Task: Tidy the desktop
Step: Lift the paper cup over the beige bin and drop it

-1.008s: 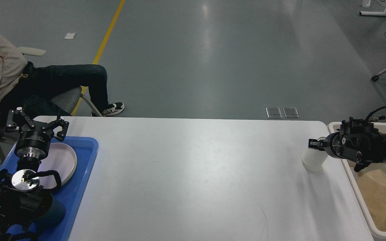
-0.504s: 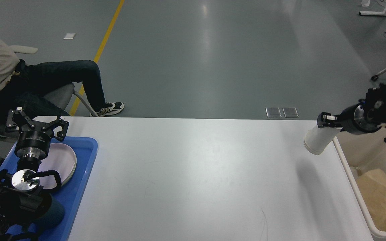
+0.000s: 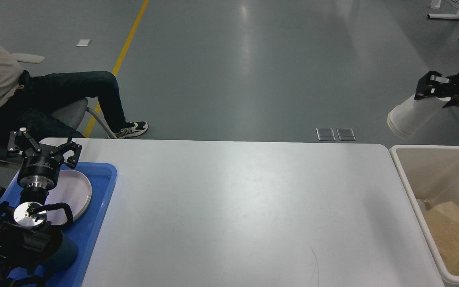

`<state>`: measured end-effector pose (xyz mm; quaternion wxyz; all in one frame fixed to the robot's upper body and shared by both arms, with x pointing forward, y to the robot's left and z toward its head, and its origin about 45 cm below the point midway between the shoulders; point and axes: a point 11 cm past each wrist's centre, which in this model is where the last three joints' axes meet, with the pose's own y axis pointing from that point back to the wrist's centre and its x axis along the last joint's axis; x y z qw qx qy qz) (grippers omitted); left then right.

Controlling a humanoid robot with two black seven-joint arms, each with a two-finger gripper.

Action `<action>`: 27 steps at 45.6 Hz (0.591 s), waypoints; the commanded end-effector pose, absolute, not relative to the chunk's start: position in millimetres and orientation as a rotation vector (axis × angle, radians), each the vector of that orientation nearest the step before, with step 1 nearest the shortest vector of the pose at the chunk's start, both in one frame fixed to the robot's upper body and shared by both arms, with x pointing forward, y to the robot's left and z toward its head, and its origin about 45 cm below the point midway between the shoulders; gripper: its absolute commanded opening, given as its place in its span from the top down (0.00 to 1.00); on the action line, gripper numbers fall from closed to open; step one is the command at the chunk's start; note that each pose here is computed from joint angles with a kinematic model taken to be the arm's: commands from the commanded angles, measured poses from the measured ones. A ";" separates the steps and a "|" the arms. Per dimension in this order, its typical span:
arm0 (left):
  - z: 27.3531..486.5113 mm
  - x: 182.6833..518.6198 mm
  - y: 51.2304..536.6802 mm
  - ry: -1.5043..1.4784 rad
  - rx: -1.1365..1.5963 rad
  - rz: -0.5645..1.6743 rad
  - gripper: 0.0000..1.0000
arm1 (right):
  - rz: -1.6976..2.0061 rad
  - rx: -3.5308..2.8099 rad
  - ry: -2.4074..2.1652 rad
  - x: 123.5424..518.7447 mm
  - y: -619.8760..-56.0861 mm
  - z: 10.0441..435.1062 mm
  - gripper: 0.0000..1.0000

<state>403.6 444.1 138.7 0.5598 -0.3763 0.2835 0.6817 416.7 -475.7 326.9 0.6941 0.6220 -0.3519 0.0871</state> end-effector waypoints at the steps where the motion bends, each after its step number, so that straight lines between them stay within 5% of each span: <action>1: 138.5 403.5 444.3 0.669 -0.886 1.608 0.04 | 0.145 1.240 -0.833 392.4 -530.9 271.7 1.00; 11: 138.6 403.5 444.2 0.668 -0.887 1.607 0.04 | 0.096 1.053 -0.827 341.1 -593.3 209.1 1.00; 12: 138.6 403.5 444.2 0.668 -0.887 1.607 0.04 | 0.088 1.047 -0.823 336.9 -595.9 202.8 0.95; 16: 138.5 403.5 444.3 0.669 -0.886 1.608 0.04 | 0.059 1.029 -0.854 319.9 -606.6 180.0 0.28; 18: 138.5 403.5 444.3 0.669 -0.886 1.609 0.04 | 0.050 1.028 -0.889 314.1 -609.4 170.7 0.12; 21: 138.6 403.5 444.2 0.668 -0.887 1.607 0.04 | 0.035 1.027 -0.933 306.5 -612.5 160.1 0.01; 27: 138.5 403.5 444.3 0.669 -0.886 1.609 0.04 | 0.020 1.029 -1.009 305.5 -615.7 155.8 0.01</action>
